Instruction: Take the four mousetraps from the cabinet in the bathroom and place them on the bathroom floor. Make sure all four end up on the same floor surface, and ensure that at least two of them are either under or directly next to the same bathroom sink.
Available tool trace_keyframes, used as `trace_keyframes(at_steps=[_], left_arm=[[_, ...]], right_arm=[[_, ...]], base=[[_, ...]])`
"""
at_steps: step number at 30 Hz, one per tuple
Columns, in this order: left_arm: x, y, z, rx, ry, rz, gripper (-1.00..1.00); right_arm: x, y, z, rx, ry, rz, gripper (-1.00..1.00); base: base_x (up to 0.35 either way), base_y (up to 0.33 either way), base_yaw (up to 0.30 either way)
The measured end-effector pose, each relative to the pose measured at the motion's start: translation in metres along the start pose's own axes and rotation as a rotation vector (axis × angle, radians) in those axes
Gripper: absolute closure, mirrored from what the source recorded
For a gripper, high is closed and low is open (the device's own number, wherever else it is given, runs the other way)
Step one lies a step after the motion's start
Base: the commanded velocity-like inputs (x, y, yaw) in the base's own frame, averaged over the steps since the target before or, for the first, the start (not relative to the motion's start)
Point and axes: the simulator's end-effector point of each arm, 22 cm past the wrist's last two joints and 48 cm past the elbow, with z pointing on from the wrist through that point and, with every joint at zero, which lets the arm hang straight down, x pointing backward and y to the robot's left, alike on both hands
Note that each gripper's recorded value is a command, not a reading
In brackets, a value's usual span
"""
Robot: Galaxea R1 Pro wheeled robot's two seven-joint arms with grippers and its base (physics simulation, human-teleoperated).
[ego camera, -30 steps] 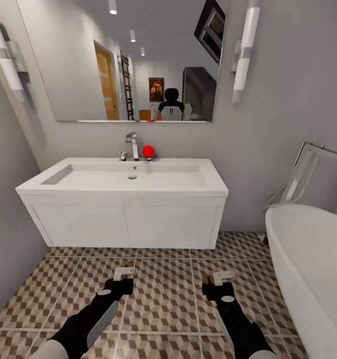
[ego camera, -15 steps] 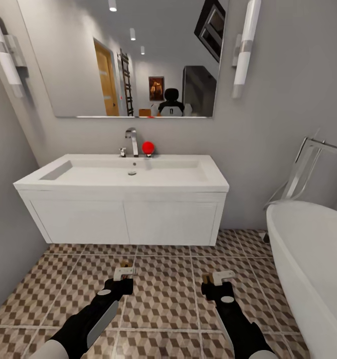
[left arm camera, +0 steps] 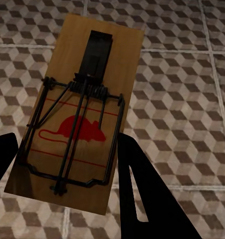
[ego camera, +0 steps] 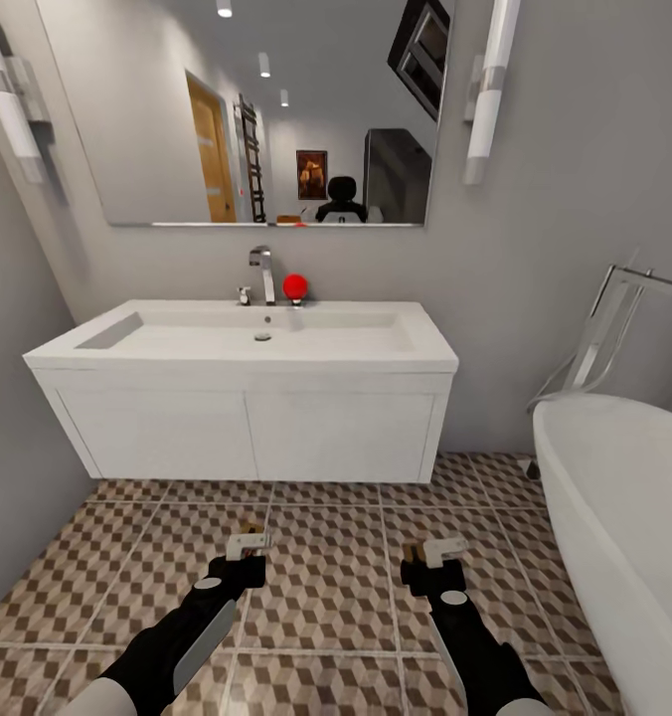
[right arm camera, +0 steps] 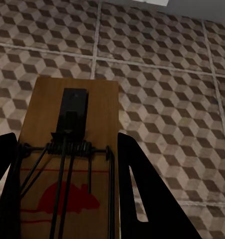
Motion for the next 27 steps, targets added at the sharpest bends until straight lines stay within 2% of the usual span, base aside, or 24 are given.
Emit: trace_keyframes(at_steps=[6, 10, 13, 16, 27], left_arm=[[0.01, 0.0, 0.007, 0.001, -0.002, 0.0, 1.0], [0.017, -0.001, 0.011, 0.003, -0.002, 0.0, 1.0], [0.022, -0.003, 0.015, 0.006, -0.003, 0.001, 1.0], [0.025, -0.004, 0.018, 0.008, -0.019, -0.002, 1.0], [0.033, -0.007, 0.029, 0.017, -0.054, -0.007, 1.0]], right_arm=[[0.003, 0.004, 0.006, -0.001, -0.012, -0.004, 1.0], [-0.023, 0.008, 0.014, -0.005, -0.053, -0.017, 1.0], [-0.039, 0.025, 0.017, -0.025, -0.071, -0.014, 1.0], [-0.049, 0.028, 0.022, -0.028, -0.081, -0.019, 1.0], [-0.025, 0.035, 0.038, -0.035, -0.061, -0.03, 1.0]], base=[[0.0, 0.0, 0.0], [0.0, 0.0, 0.0], [0.0, 0.0, 0.0], [0.0, 0.0, 0.0], [0.0, 0.0, 0.0]])
